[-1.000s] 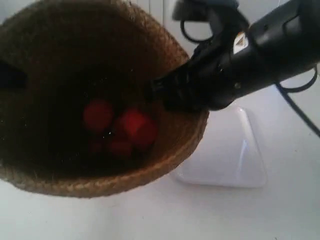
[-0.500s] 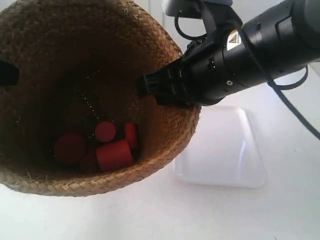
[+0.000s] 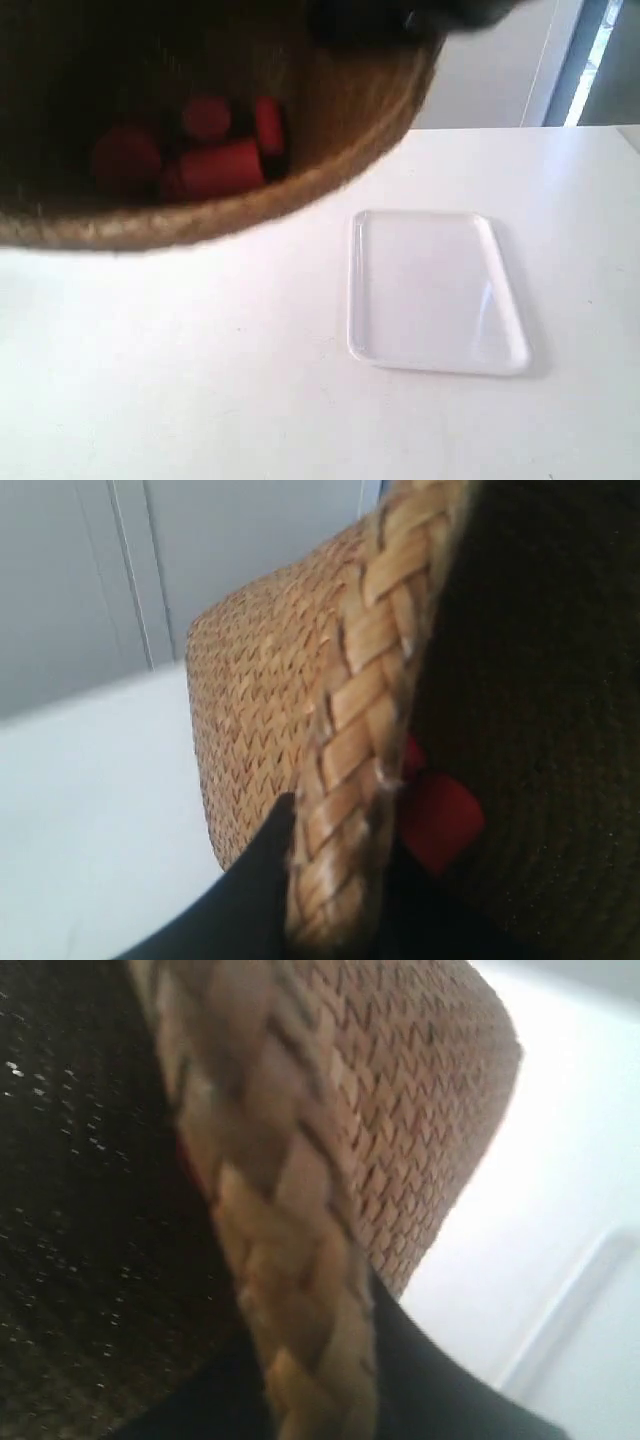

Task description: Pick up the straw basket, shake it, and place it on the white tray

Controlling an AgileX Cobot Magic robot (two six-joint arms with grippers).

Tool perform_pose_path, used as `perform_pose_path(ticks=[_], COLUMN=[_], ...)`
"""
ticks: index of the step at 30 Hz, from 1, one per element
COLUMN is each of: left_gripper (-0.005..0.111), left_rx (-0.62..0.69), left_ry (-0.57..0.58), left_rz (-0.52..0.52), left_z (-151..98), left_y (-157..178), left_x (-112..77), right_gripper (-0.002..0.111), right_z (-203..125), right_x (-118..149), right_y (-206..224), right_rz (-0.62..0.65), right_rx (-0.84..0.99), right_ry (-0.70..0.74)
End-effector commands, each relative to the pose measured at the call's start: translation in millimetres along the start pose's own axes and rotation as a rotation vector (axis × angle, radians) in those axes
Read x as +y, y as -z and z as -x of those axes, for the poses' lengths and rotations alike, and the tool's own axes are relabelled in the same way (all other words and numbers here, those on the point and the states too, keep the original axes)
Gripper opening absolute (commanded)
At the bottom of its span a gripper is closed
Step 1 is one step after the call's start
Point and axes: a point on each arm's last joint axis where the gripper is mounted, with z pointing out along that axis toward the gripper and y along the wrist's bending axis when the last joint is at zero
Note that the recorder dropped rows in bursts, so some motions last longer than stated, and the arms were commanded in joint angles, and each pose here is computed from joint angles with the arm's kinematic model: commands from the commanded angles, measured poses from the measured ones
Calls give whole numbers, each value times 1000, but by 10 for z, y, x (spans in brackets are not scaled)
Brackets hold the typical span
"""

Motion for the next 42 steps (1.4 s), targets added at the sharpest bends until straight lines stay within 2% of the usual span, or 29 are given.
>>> perform_pose_path(ticks=[1, 3, 5, 14, 20, 25, 26, 27, 28, 29, 30, 31, 32, 33, 34, 35, 37, 42], left_gripper=[0, 0, 0, 0, 0, 0, 0, 0, 0, 0, 0, 0, 0, 0, 0, 0, 0, 0], left_rx=[247, 189, 177, 213, 255, 220, 217, 155, 99, -11, -27, 59, 151, 229, 230, 151, 92, 120], left_ry=[204, 144, 141, 166, 187, 181, 182, 113, 71, 14, 13, 41, 117, 204, 185, 147, 105, 121], left_rz=[-19, -106, -76, -94, -86, -64, -94, -147, -149, -134, -124, -128, -132, -142, -148, -186, -135, -128], left_z=[-520, -449, -422, -523, -716, -693, -645, -414, -267, -45, -36, -241, -460, -626, -633, -554, -491, -547], left_y=[-535, -502, -493, -538, -617, -630, -587, -388, -254, -16, -6, -224, -429, -533, -529, -464, -407, -444], left_x=[206, 118, 144, 142, 172, 196, 154, 33, -24, -115, -112, -24, 58, 85, 80, 19, 37, 57], right_gripper=[0, 0, 0, 0, 0, 0, 0, 0, 0, 0, 0, 0, 0, 0, 0, 0, 0, 0], right_z=[-610, -655, -586, -648, -860, -957, -931, -719, -560, -250, -195, -406, -641, -910, -949, -905, -813, -802], right_x=[-230, -224, -212, -241, -289, -314, -287, -190, -139, -35, -14, -73, -160, -288, -297, -225, -198, -200], right_y=[-561, -621, -575, -665, -758, -809, -775, -546, -393, 7, 137, -83, -358, -602, -623, -600, -532, -512], right_rz=[-79, -74, -71, -83, -94, -101, -84, -40, -25, -3, 0, -15, -39, -77, -78, -32, -18, -24], right_rx=[219, 242, 175, 226, 245, 250, 257, 234, 184, 26, -49, -62, 25, 185, 220, 191, 119, 119], right_ry=[-62, -56, -59, -50, -69, -73, -97, -63, -37, -4, -20, -28, -42, -166, -170, -141, -117, -98])
